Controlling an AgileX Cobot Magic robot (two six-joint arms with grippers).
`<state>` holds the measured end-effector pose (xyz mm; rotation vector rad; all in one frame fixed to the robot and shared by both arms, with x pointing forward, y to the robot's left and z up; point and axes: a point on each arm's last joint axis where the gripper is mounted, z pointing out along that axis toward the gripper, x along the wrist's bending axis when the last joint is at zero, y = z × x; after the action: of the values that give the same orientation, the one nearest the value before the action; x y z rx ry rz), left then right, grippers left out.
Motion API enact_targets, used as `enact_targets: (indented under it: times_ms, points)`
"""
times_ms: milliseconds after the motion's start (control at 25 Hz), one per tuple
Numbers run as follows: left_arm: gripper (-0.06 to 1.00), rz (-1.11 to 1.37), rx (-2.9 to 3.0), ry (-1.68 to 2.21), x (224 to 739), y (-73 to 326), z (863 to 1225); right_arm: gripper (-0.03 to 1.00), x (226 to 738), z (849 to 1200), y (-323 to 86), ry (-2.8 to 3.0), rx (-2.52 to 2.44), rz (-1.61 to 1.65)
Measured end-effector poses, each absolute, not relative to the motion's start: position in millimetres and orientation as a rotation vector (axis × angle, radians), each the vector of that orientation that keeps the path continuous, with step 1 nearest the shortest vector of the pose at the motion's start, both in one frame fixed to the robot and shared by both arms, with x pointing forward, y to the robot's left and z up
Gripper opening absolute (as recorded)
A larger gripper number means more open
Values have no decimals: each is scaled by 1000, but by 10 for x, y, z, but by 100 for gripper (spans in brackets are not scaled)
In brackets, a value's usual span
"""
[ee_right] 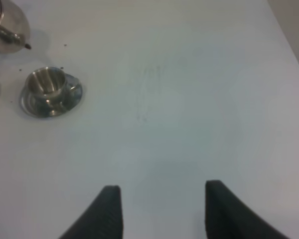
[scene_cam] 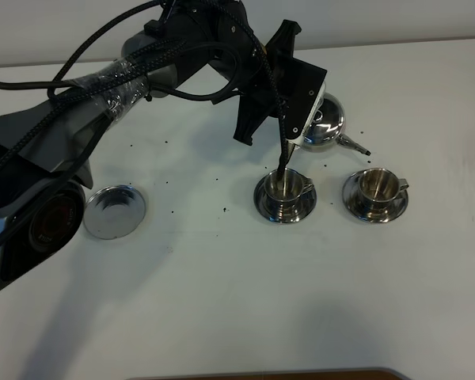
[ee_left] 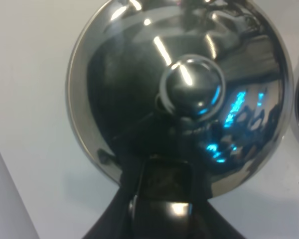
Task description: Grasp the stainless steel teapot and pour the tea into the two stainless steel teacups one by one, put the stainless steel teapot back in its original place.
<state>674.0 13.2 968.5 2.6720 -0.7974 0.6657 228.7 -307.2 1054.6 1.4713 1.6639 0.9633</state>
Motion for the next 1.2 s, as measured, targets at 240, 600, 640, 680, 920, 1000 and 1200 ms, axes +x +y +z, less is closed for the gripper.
enact_targets:
  times_ms: [240, 600, 640, 680, 920, 1000, 1200]
  points:
    - [28, 679, 2654, -893, 6735, 125, 9684, 38, 2287, 10546, -3072, 1664, 1471, 963]
    - [28, 722, 2599, -1033, 6660, -17, 9695, 38, 2287, 10546, -3072, 1664, 1471, 963]
    - [28, 728, 2593, -1048, 6653, -32, 9697, 38, 2287, 10546, -3072, 1664, 1471, 963]
    - [28, 738, 2586, -1065, 6650, -42, 9699, 38, 2287, 10546, -3072, 1664, 1471, 963]
    - [28, 788, 2558, -1161, 6646, -78, 9708, 38, 2287, 10546, -3072, 1664, 1471, 963]
    - [28, 804, 2552, -1180, 6638, -99, 9712, 38, 2287, 10546, -3072, 1664, 1471, 963]
    - [28, 853, 2514, -1238, 6614, -171, 9728, 38, 2287, 10546, -3072, 1664, 1471, 963]
